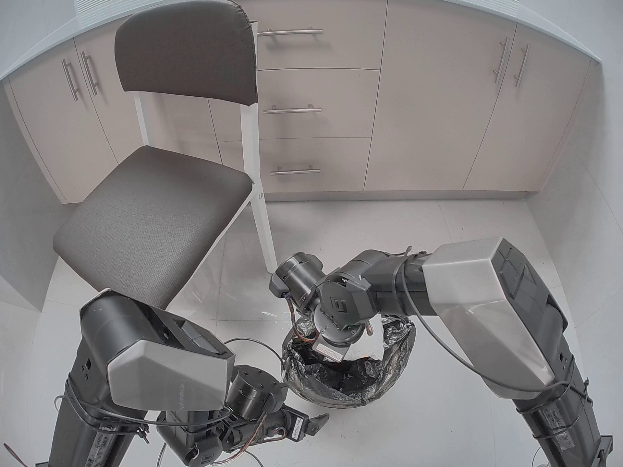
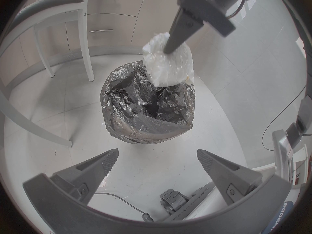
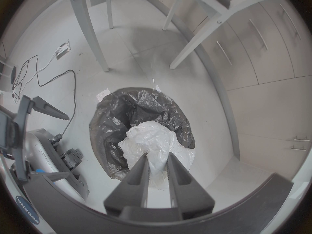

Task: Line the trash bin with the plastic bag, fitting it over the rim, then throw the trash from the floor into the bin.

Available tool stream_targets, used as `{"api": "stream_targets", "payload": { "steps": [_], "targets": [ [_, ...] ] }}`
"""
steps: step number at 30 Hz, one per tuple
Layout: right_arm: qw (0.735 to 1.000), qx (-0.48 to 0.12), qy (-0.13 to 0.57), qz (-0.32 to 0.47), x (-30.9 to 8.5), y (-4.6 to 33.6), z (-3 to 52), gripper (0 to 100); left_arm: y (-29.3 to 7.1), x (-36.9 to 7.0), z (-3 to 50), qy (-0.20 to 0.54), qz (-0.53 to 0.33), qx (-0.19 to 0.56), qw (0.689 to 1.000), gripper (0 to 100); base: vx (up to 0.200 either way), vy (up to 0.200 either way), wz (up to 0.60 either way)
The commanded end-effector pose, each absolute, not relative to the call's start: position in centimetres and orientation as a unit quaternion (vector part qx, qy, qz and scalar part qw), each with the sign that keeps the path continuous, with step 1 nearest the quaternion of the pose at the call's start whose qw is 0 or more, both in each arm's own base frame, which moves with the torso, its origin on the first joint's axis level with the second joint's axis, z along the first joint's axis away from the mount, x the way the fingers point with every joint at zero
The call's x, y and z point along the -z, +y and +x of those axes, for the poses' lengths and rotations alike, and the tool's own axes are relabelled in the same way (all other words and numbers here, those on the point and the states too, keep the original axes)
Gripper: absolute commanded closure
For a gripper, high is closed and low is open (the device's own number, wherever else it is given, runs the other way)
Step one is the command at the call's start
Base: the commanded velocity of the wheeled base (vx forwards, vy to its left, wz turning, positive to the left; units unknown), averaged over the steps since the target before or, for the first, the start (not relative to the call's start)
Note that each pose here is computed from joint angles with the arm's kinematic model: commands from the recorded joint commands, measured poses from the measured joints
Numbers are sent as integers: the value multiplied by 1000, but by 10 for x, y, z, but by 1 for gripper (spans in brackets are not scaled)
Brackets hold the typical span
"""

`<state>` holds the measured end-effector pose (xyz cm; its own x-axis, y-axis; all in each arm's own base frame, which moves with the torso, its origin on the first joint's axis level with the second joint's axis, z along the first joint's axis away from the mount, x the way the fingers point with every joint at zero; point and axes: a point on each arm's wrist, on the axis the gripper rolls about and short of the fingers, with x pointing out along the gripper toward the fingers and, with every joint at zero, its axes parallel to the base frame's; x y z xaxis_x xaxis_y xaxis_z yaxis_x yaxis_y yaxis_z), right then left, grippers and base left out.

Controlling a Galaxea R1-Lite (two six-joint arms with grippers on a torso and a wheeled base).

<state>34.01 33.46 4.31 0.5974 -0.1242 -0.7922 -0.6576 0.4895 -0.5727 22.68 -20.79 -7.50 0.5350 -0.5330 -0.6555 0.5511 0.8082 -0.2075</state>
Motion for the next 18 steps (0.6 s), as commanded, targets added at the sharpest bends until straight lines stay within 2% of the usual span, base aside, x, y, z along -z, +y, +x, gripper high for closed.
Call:
{"api": "stream_targets", "payload": {
  "steps": [1,4,5,18],
  "targets": [
    [746,-170,432,-477,-22,329,347,100,-208,75,227,370,12,309,876,0,0,0,0],
    [747,-170,432,-476,-23,329,348,100,-208,75,227,370,12,309,876,0,0,0,0],
    [747,-170,432,-476,-23,329,348,0,-208,75,227,370,12,309,876,0,0,0,0],
    [748,-171,428,-478,-24,331,346,0,-208,75,227,370,12,309,876,0,0,0,0]
  ]
}}
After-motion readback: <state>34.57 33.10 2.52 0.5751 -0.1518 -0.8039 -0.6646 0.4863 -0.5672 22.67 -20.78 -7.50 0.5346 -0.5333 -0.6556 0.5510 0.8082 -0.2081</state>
